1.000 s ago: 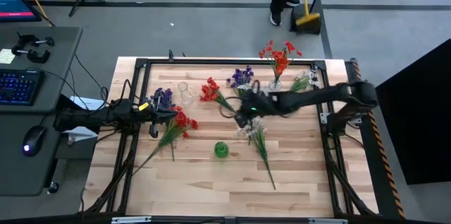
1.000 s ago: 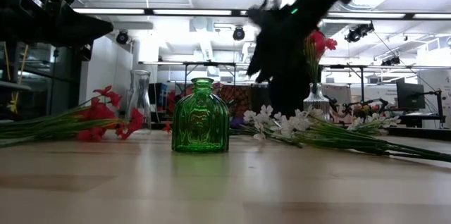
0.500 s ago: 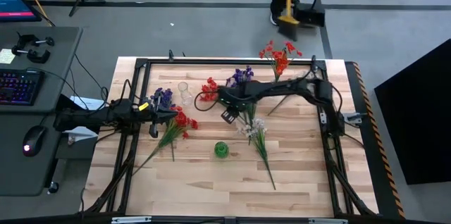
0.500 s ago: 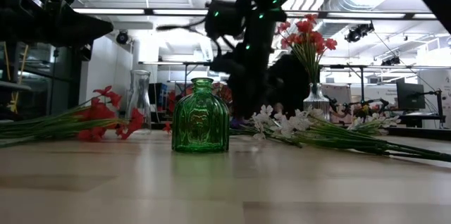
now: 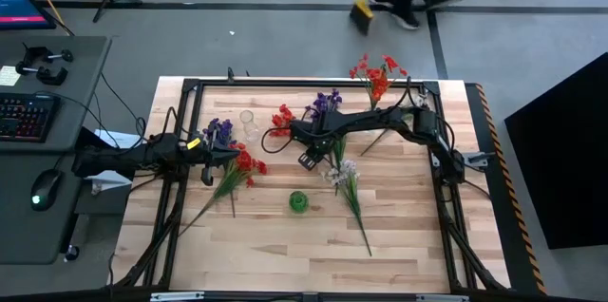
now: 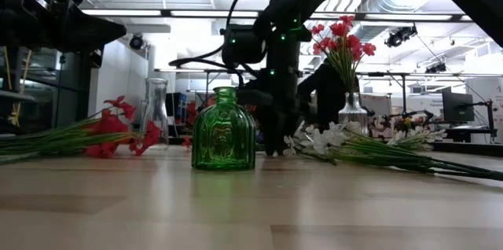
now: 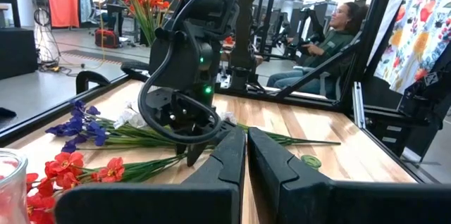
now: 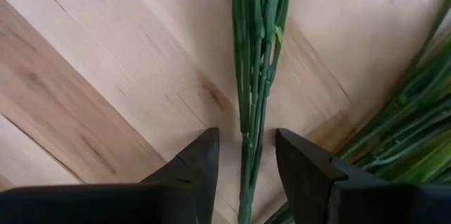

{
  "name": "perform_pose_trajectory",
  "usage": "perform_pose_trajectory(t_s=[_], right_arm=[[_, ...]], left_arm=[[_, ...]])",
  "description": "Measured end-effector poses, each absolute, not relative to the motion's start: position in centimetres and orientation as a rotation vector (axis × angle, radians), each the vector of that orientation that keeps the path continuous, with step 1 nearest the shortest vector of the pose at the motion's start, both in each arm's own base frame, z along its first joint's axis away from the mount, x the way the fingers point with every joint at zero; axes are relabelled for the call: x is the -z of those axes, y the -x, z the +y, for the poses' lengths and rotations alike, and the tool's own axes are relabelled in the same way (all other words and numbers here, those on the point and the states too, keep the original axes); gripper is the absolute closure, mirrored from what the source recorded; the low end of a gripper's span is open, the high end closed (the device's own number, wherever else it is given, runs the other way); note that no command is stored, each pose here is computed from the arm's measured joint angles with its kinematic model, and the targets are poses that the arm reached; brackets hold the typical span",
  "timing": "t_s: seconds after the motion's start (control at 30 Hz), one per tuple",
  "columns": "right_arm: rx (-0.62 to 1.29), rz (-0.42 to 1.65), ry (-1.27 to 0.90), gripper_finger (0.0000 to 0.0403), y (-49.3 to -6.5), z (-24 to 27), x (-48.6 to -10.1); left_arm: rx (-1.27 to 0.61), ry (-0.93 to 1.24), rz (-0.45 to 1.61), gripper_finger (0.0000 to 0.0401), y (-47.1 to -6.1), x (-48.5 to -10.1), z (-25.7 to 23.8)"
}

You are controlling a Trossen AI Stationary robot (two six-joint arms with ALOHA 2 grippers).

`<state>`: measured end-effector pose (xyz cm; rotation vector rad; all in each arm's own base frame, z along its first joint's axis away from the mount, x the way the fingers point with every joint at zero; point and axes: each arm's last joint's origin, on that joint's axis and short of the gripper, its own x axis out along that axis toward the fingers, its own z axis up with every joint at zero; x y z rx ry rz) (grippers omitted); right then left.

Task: Sort flowers into vase by color
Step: Put the right orange flowers into the top right transparent flower vase

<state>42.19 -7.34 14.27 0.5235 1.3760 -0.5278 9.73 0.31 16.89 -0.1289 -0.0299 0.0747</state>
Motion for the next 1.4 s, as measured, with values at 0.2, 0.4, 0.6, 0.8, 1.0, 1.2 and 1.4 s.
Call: perform_pose_trajectory(t_s=[0.2,0.4,0.6,0.8,1.0,1.2,1.4], right_arm=[[0.525,1.370,-0.509,0.0272,-42.1,-7.9,-14.3],[0.488,1.367,-0.475,0.0272,-42.1,-8.7,-14.3],[0.466,1.347,-0.438,0.0275,-42.3,-9.1,-14.3],[0.439,1.330,-0.389,0.0331,-42.5,-9.2,-14.3],[0.370,1.231,-0.401,0.0393,-42.9,-9.2,-16.2],[0.273,0.953,-0.335,0.0400,-41.3,-8.3,-25.5],[0.389,0.600,-0.211,0.0401,-36.3,-8.9,-35.8]], left_arm=[[-0.075,0.129,-0.030,0.0396,-9.7,-16.9,0.3],[-0.075,0.129,-0.029,0.0396,-9.7,-16.9,0.3],[-0.075,0.129,-0.029,0.0396,-9.7,-16.9,0.3],[-0.075,0.129,-0.029,0.0396,-9.7,-16.9,0.3],[-0.074,0.129,-0.029,0.0396,-9.7,-16.9,0.3],[-0.074,0.129,-0.029,0.0396,-9.7,-16.9,0.3],[-0.074,0.129,-0.029,0.0396,-9.7,-16.9,0.3]])
